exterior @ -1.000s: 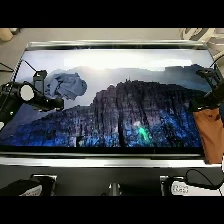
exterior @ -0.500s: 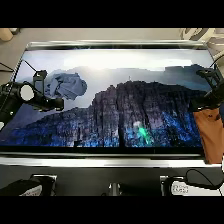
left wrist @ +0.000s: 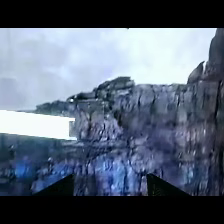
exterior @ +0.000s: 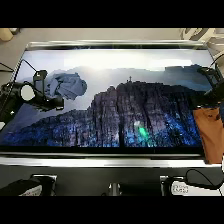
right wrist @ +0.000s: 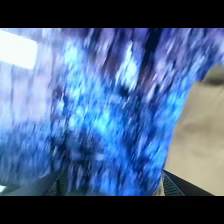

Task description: Fold the shirts.

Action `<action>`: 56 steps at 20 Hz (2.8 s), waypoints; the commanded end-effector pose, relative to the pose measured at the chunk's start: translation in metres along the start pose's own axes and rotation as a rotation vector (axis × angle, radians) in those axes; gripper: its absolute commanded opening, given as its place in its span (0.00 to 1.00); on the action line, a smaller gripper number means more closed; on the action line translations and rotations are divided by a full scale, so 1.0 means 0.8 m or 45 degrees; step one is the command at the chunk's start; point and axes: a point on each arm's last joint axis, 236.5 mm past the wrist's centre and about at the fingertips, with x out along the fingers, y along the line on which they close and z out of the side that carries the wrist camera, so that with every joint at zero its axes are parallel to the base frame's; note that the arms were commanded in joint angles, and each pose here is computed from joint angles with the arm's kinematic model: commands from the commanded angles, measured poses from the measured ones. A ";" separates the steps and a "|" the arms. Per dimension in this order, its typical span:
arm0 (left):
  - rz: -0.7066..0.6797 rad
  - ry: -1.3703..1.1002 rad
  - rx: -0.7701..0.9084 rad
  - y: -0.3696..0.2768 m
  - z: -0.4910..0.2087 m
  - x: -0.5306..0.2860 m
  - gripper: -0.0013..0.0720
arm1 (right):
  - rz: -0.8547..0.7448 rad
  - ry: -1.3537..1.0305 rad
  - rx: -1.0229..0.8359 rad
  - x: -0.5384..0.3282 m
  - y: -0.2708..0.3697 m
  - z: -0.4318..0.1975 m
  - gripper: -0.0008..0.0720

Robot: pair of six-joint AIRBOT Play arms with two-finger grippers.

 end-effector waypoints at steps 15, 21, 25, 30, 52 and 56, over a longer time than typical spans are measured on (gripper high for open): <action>-0.211 0.117 -0.489 0.026 0.162 0.206 0.97 | 0.007 -0.354 0.049 0.000 -0.003 0.086 0.85; -0.491 -0.162 -0.206 -0.045 0.238 0.096 0.05 | 0.094 -0.480 0.075 -0.025 0.020 0.108 0.66; -0.658 -0.716 0.233 -0.147 0.271 -0.193 0.05 | -0.006 -0.743 0.057 -0.122 0.025 0.125 0.66; -0.959 -1.242 0.486 -0.253 0.161 -0.491 0.05 | -0.320 -1.161 -0.133 -0.318 0.057 0.092 0.66; -0.187 -0.092 0.606 -0.171 -0.058 -0.053 0.06 | 0.799 0.015 -0.305 0.128 0.376 -0.025 0.98; -0.201 -0.110 0.598 -0.172 -0.057 -0.061 0.06 | 0.878 -0.037 -0.296 0.153 0.429 -0.007 0.98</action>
